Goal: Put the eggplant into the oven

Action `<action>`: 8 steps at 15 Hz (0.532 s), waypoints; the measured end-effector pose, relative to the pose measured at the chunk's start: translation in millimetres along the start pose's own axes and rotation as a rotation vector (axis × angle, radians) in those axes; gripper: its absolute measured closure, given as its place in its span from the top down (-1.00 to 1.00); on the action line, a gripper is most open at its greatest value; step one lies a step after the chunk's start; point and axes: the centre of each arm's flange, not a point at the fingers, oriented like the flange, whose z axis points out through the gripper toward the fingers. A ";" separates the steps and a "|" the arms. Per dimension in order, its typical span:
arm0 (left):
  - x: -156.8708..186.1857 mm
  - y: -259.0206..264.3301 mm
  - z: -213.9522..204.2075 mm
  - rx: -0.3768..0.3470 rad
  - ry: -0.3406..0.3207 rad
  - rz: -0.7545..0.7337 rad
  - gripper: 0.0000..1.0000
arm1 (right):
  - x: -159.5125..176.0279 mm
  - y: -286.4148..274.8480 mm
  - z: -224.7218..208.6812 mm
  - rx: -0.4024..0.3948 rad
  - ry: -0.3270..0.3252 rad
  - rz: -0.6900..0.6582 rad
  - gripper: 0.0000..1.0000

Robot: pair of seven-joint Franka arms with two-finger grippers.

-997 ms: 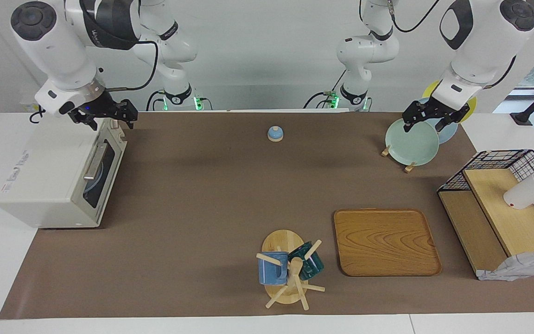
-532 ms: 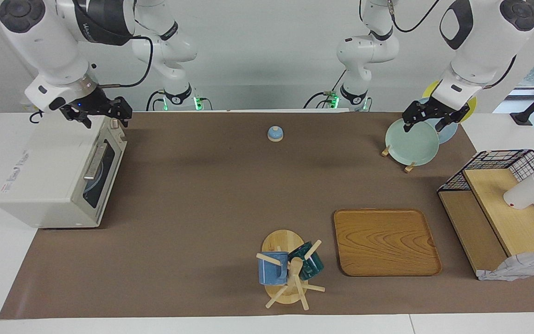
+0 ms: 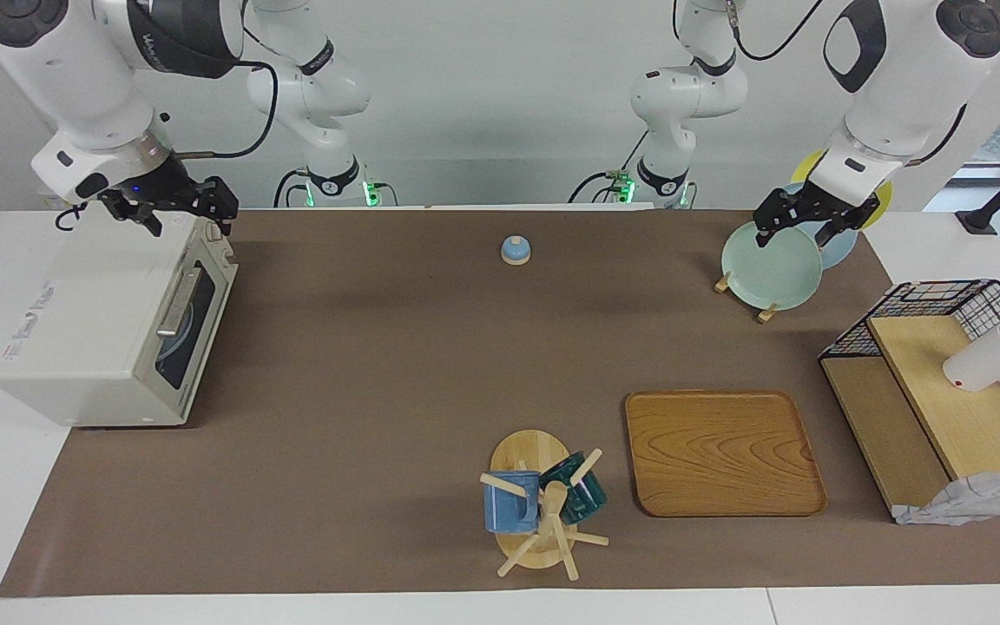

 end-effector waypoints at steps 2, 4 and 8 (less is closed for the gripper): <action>0.0 0.0 0.0 0.000 0.000 0.000 1.00 | 0.2 -0.2 -0.4 0.000 0.002 0.000 1.00; 0.0 0.0 0.0 0.000 0.000 0.000 1.00 | 0.8 -0.1 -1.3 -0.001 0.009 0.000 1.00; 0.0 0.0 0.0 0.000 0.000 0.000 1.00 | 1.3 -2.0 -3.3 -0.002 0.017 -0.004 1.00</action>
